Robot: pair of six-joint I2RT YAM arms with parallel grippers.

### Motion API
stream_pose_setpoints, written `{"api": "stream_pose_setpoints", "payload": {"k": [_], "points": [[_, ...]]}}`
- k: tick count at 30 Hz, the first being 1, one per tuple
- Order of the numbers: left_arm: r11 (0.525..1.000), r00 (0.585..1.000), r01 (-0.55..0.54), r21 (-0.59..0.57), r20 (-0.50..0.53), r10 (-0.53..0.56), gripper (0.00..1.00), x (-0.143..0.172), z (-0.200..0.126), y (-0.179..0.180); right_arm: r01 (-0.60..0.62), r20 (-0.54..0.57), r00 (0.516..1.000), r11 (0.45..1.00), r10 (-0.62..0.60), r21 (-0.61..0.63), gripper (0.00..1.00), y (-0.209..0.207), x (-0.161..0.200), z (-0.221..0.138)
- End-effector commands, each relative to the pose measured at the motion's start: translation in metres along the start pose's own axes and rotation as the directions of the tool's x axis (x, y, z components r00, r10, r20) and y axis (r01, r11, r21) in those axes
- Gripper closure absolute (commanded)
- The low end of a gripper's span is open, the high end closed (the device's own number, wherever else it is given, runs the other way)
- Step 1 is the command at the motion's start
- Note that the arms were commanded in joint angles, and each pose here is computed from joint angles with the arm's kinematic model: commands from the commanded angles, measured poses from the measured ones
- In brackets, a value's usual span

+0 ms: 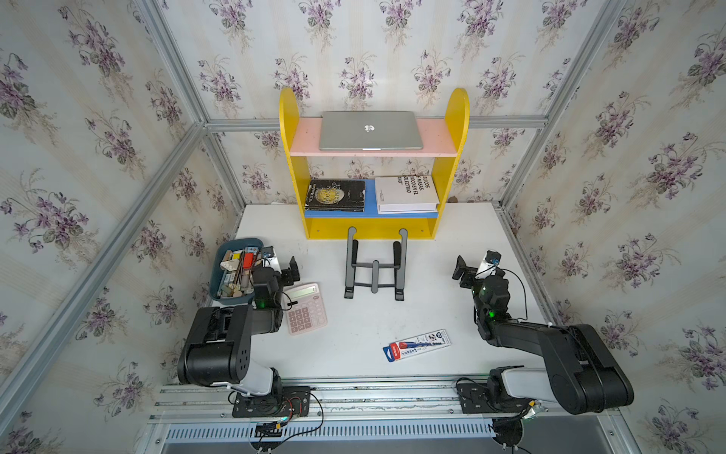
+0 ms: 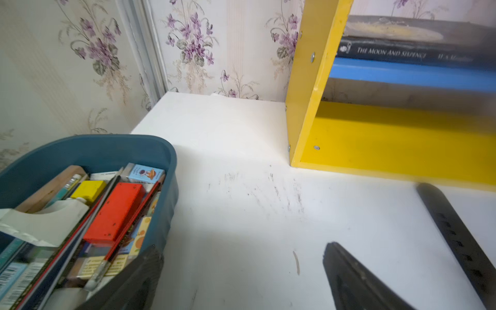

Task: Close the laptop lid and set it aside
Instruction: Reset both arms

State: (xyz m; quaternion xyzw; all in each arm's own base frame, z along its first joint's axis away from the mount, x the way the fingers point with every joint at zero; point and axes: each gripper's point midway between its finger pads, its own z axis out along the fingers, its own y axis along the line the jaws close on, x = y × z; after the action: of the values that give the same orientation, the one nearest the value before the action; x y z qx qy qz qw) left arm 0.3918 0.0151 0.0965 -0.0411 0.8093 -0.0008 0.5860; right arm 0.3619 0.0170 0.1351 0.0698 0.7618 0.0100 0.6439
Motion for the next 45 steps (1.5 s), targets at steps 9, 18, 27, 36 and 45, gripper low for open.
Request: {"api": "stream_pose_setpoints", "payload": {"k": [9, 18, 27, 36, 45], "points": [[0.998, 0.999, -0.038, 0.057, -0.004, 0.038, 0.03, -0.001, 0.003, -0.01, 0.024, -0.041, 0.999, 0.991, -0.03, -0.135, 0.0, 0.02, 0.004, 0.009], [0.996, 0.999, -0.044, 0.073, -0.011, 0.045, 0.03, 0.0, 0.003, -0.013, 0.084, 0.04, 0.995, 0.994, -0.087, 0.067, 0.0, -0.015, -0.011, 0.009], [0.996, 0.999, -0.045, 0.073, -0.01, 0.046, 0.03, -0.001, 0.003, -0.013, 0.038, 0.079, 0.996, 0.996, -0.044, 0.078, 0.0, -0.028, 0.002, 0.01], [0.996, 0.999, -0.045, 0.074, -0.011, 0.046, 0.03, 0.0, 0.003, -0.013, 0.034, 0.091, 0.995, 0.995, -0.043, 0.092, 0.0, -0.03, 0.0, 0.009], [0.99, 0.996, -0.084, 0.113, -0.028, 0.088, 0.03, 0.001, 0.006, -0.024, 0.036, 0.081, 0.996, 0.995, -0.044, 0.091, 0.0, -0.029, 0.001, 0.012]]}}
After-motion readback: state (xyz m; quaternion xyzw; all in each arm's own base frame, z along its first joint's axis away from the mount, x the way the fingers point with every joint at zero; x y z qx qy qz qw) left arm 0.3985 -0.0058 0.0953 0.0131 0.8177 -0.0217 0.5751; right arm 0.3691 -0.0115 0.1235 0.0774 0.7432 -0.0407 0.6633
